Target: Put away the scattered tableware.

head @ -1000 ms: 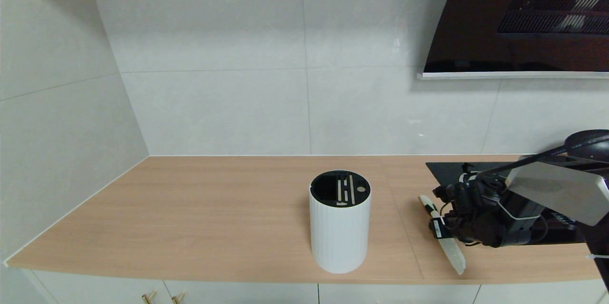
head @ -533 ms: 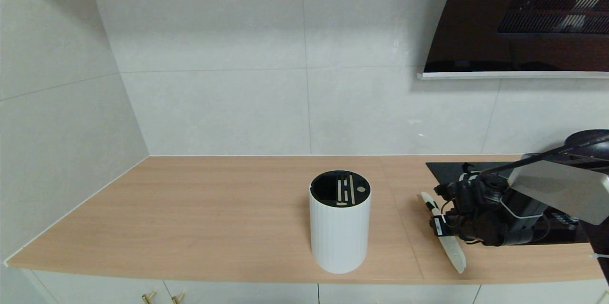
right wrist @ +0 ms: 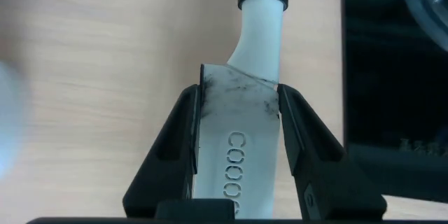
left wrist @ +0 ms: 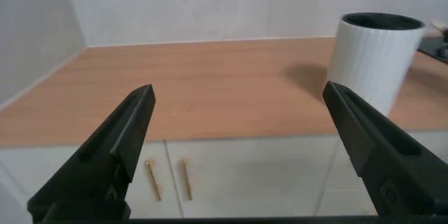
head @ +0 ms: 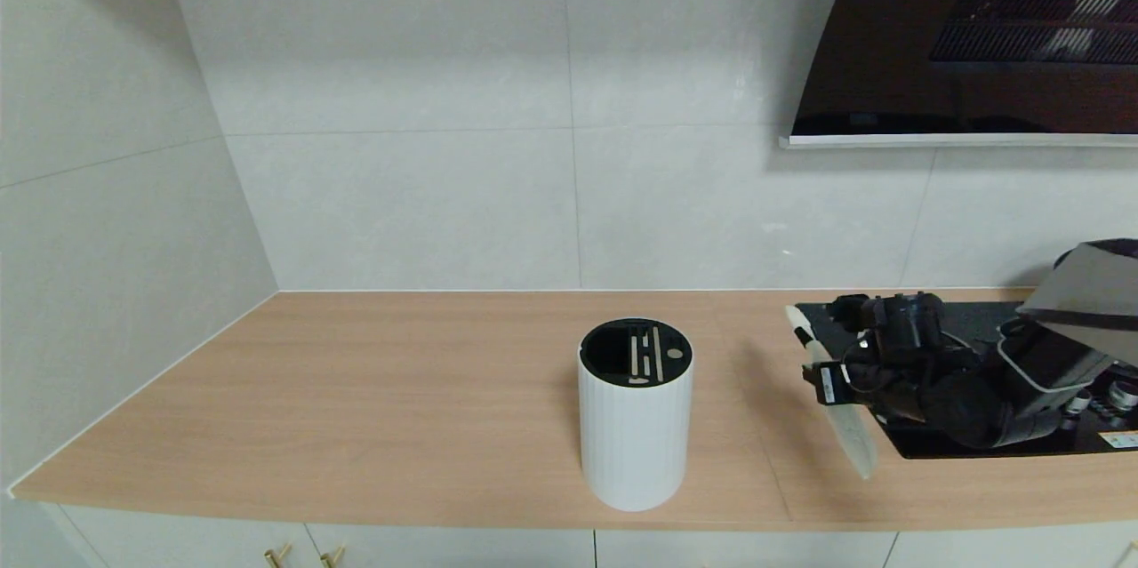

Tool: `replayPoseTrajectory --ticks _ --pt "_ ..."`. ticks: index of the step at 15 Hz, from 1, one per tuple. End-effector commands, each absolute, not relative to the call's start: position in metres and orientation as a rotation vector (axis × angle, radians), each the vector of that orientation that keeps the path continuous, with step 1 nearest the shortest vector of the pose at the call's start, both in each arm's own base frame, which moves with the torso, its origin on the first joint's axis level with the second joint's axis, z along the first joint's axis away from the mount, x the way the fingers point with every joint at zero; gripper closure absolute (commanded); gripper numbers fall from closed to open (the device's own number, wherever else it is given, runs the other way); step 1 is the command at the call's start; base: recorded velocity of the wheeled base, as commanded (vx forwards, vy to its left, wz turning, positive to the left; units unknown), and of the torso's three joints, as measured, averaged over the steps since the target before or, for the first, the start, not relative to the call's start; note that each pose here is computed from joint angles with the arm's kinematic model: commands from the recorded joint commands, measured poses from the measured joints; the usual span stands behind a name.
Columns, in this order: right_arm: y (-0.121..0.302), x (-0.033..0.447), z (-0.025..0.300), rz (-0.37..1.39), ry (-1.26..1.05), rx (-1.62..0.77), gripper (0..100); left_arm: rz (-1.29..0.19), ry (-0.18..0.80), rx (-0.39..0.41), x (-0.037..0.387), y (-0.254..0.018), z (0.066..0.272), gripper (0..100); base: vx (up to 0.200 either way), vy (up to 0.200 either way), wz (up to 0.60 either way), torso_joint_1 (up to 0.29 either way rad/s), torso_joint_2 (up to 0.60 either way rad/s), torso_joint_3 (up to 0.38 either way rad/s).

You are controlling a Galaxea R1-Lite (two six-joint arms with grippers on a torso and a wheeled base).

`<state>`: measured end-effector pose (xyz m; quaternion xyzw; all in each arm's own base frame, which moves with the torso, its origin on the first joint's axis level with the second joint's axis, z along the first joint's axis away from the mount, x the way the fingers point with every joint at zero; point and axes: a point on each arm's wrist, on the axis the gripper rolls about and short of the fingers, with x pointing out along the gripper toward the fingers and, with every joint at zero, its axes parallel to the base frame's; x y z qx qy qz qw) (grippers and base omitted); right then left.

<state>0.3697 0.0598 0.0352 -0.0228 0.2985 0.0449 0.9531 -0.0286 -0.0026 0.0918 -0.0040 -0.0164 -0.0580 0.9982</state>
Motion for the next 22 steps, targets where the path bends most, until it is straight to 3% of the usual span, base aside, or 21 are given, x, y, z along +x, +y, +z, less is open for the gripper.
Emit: replayPoseTrajectory --ticks 1,5,8,11,12,13,17,19,22 --pt "0.080 0.346 0.117 0.155 0.389 -0.012 100 -0.359 -0.008 -0.043 -0.038 -0.007 0.153 0 0.000 0.000 0.00 0.000 0.00 0.000" --pt "0.116 0.320 0.181 0.273 0.226 0.000 100 -0.593 0.189 -0.094 0.026 -0.013 0.228 0 0.000 0.000 0.00 0.000 0.00 0.000" --pt "0.147 0.287 0.207 0.394 0.178 0.040 100 -0.741 0.333 -0.182 0.095 -0.024 0.256 0 0.000 0.000 0.00 0.000 0.00 0.000" --pt "0.173 0.252 0.219 0.505 0.210 0.069 100 -0.898 0.458 -0.325 0.144 -0.061 0.246 0 0.000 0.000 0.00 0.000 0.00 0.000" --pt "0.176 0.250 0.219 0.514 0.214 0.072 100 -0.902 0.463 -0.330 0.147 -0.062 0.244 0 0.000 0.000 0.00 0.000 0.00 0.000" --pt "0.195 0.233 0.218 0.561 0.236 0.081 100 -0.948 0.481 -0.378 0.174 -0.083 0.231 0 0.000 0.000 0.00 0.000 0.00 0.000" --pt "0.231 0.207 0.211 0.626 0.270 0.099 100 -1.019 0.480 -0.546 0.203 -0.116 0.200 0 0.000 0.000 0.00 0.000 0.00 0.000" --pt "0.248 0.194 0.205 0.678 0.298 0.120 100 -0.990 0.426 -0.582 0.221 -0.131 0.174 0 0.000 0.000 0.00 0.000 0.00 0.000" --pt "0.258 0.187 0.201 0.687 0.296 0.120 100 -0.890 0.334 -0.601 0.233 -0.164 0.153 0 0.000 0.000 0.00 0.000 0.00 0.000"
